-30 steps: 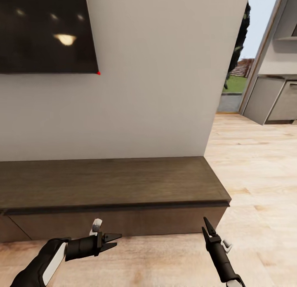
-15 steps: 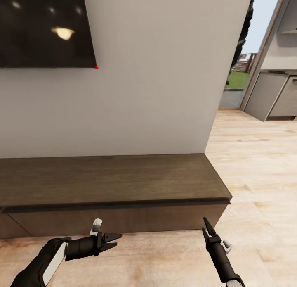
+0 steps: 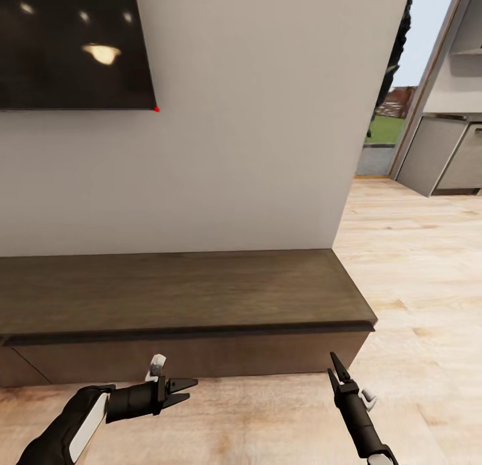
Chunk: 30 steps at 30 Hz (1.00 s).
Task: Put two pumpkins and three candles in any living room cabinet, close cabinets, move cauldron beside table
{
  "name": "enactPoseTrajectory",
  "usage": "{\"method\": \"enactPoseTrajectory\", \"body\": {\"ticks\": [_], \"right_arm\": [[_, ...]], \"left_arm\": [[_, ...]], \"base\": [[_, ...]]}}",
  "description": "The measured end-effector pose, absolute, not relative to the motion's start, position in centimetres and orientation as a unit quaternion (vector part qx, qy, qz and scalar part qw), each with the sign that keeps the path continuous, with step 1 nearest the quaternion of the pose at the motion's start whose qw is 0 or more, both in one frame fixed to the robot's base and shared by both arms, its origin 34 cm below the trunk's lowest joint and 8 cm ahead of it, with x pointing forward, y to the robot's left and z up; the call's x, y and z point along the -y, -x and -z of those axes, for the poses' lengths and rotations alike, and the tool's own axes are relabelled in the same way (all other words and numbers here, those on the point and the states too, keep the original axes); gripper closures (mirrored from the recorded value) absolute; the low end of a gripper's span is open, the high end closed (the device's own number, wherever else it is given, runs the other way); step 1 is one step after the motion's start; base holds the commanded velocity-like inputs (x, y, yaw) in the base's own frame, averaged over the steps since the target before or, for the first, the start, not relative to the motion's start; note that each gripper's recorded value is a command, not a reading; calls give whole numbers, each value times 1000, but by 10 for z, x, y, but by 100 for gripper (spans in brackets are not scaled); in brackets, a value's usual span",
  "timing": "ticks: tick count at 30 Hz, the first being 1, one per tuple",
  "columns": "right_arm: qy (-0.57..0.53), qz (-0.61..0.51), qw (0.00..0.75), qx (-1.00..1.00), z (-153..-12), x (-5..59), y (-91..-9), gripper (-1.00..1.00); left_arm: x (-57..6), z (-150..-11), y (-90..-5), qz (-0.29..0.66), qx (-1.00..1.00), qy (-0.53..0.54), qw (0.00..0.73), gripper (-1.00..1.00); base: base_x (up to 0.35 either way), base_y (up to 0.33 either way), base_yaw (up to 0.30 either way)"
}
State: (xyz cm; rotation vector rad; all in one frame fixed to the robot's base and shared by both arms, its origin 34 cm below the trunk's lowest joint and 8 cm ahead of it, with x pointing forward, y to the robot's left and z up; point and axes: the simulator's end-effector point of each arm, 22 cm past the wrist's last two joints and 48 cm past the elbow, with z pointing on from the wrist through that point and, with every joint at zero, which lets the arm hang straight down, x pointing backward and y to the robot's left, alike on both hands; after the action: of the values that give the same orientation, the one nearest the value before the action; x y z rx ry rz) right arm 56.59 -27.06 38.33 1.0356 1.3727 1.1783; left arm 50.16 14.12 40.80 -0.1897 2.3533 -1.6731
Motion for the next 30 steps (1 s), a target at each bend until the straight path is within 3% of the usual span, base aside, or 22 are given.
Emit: {"method": "enactPoseTrajectory", "body": {"ticks": [30], "right_arm": [[-429,-488,504,-568,-383,270,-566,-100]], "left_arm": [[-138,-408,-501,575,-806,65,123,-100]], "base": [[87,0,0]]}}
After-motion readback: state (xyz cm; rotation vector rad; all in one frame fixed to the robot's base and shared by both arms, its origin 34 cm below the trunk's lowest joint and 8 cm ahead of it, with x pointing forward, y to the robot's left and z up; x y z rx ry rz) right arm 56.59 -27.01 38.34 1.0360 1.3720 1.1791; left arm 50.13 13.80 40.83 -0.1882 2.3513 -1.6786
